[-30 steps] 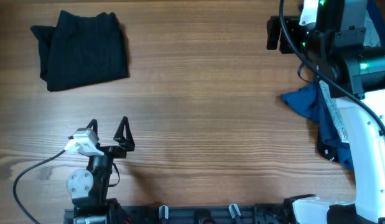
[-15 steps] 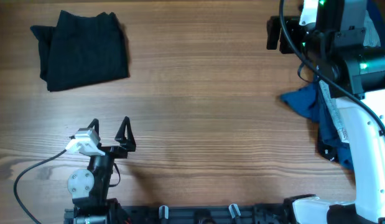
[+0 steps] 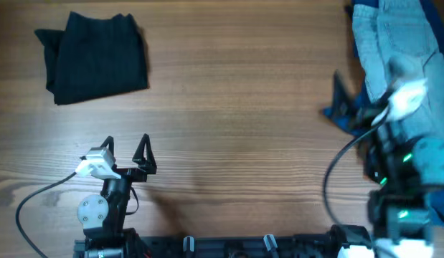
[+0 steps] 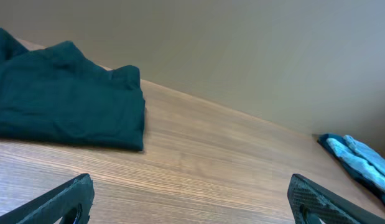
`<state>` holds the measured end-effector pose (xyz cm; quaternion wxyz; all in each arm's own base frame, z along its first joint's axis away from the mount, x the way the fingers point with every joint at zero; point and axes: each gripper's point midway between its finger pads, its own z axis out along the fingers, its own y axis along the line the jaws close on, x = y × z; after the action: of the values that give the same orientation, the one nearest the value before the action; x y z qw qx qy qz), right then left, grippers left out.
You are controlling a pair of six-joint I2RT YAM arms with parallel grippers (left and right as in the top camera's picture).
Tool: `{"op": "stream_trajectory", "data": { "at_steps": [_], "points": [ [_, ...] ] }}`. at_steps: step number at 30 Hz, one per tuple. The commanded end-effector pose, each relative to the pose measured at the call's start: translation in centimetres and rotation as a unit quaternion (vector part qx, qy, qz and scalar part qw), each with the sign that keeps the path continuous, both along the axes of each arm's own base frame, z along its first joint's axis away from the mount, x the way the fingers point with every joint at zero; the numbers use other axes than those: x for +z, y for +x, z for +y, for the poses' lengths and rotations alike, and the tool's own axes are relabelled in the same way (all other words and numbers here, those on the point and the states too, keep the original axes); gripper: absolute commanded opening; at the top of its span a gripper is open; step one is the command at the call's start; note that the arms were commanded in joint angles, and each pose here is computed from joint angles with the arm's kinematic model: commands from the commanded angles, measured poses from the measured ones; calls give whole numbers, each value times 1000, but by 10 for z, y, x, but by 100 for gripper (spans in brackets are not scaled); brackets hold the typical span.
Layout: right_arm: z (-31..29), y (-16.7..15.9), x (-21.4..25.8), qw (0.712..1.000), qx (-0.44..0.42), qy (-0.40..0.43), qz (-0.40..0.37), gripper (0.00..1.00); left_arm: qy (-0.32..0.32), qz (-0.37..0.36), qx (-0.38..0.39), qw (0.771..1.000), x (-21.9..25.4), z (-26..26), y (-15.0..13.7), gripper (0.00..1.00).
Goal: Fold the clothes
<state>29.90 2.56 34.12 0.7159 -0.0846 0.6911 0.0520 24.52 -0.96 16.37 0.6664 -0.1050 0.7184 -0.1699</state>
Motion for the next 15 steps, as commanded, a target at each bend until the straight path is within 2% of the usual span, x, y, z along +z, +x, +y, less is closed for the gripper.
{"op": "stream_trajectory", "data": {
  "at_steps": [1,6,15],
  "points": [
    [9,-33,-58,1000,24,5,-17,100,10,-2,-9,1000,-2,-3,0,100],
    [9,-47,-126,1000,21,7,-9,100,10,-2,-9,1000,-2,-3,0,100],
    [8,-55,-167,999,16,22,23,100,10,-2,-9,1000,-2,-3,0,100]
  ]
}}
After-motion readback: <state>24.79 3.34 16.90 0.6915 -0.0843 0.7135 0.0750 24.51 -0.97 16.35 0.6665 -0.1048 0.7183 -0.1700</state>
